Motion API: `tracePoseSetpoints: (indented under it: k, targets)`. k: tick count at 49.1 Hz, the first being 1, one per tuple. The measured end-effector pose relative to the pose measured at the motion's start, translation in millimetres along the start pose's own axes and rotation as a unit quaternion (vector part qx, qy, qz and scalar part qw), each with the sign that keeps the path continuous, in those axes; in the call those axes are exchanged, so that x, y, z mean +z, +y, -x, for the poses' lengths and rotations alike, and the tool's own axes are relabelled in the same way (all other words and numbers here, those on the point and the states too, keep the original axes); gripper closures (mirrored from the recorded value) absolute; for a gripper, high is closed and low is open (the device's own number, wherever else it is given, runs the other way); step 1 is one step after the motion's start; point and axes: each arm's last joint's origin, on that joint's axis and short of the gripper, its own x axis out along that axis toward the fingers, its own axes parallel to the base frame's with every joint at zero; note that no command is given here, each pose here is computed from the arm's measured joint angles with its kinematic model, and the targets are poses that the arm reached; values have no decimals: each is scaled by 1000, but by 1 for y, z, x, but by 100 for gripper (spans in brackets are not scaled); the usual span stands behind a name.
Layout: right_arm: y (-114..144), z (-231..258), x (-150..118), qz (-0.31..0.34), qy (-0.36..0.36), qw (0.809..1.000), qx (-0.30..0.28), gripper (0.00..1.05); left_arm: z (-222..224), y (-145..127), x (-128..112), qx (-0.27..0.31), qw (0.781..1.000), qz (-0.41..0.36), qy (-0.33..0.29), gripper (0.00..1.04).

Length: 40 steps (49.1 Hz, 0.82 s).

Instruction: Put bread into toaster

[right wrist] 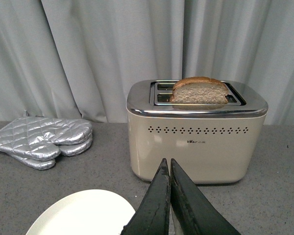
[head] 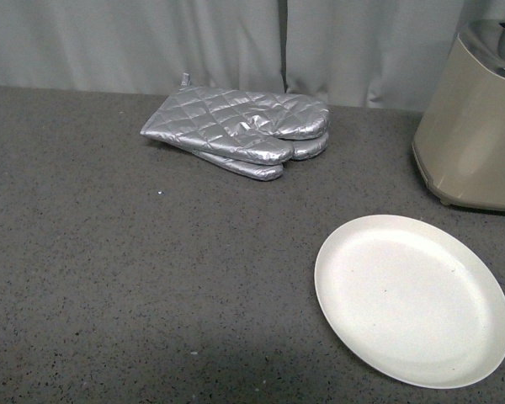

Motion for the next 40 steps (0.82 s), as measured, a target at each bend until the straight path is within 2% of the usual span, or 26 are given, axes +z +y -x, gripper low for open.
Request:
tracePoseSetpoints:
  k: [3, 19, 24, 40]
  targets:
    - [0, 0, 0, 1, 0, 1000, -2, 99, 0, 0, 0, -1, 1000, 0, 0, 7]
    - [0, 0, 0, 1, 0, 1000, -2, 28, 0, 0, 0, -1, 1000, 0, 0, 7]
    - [0, 0, 0, 1, 0, 1000, -2, 9, 0, 0, 0, -1, 1000, 0, 0, 7]
    - [0, 0, 0, 2, 0, 1000, -2, 9, 0, 0, 0, -1, 1000, 0, 0, 7]
